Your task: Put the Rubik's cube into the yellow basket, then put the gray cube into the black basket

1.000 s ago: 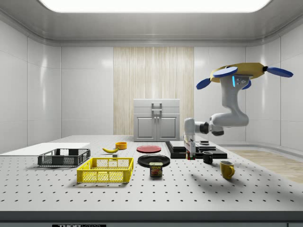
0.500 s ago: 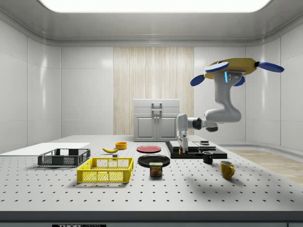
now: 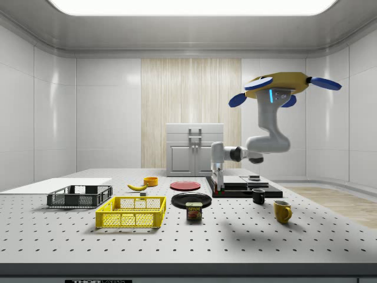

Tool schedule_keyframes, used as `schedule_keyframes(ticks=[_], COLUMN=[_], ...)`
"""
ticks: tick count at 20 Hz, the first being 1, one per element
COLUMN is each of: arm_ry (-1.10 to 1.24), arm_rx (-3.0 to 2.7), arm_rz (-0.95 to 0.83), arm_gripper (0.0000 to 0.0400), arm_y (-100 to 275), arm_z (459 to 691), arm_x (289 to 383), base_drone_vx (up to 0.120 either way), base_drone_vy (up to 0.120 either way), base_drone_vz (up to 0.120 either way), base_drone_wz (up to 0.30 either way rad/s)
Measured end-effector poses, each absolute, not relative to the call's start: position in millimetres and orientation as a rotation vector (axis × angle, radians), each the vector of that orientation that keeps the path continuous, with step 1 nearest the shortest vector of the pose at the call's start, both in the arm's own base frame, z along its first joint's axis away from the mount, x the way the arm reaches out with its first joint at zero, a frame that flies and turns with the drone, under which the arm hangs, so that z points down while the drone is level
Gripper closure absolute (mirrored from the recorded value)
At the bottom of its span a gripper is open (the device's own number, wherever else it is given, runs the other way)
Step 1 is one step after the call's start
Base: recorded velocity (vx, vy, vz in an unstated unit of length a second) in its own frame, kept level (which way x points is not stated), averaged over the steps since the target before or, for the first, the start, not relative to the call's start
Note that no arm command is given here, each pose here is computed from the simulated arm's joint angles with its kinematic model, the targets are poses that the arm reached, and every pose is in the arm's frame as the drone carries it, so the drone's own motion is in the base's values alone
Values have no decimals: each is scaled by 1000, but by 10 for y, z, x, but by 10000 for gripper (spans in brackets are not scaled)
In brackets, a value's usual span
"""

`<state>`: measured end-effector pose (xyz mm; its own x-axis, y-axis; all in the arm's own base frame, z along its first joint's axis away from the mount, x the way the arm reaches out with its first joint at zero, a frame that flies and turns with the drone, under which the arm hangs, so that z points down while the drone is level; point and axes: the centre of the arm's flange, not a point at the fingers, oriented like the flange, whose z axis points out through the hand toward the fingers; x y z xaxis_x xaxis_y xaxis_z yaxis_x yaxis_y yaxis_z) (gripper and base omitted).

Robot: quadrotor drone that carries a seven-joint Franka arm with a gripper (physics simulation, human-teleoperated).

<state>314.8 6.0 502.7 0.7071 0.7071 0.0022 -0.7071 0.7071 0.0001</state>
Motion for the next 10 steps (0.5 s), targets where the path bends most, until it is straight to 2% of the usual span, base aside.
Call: schedule_keyframes(ticks=[10], arm_ry=[-2], arm_rx=[1], arm_rz=[785], arm_gripper=[75], arm_y=[60], arm_z=[5027], arm_x=[3148], base_drone_vx=[120], base_drone_vy=[0], base_drone_vz=[0], base_drone_wz=[0])
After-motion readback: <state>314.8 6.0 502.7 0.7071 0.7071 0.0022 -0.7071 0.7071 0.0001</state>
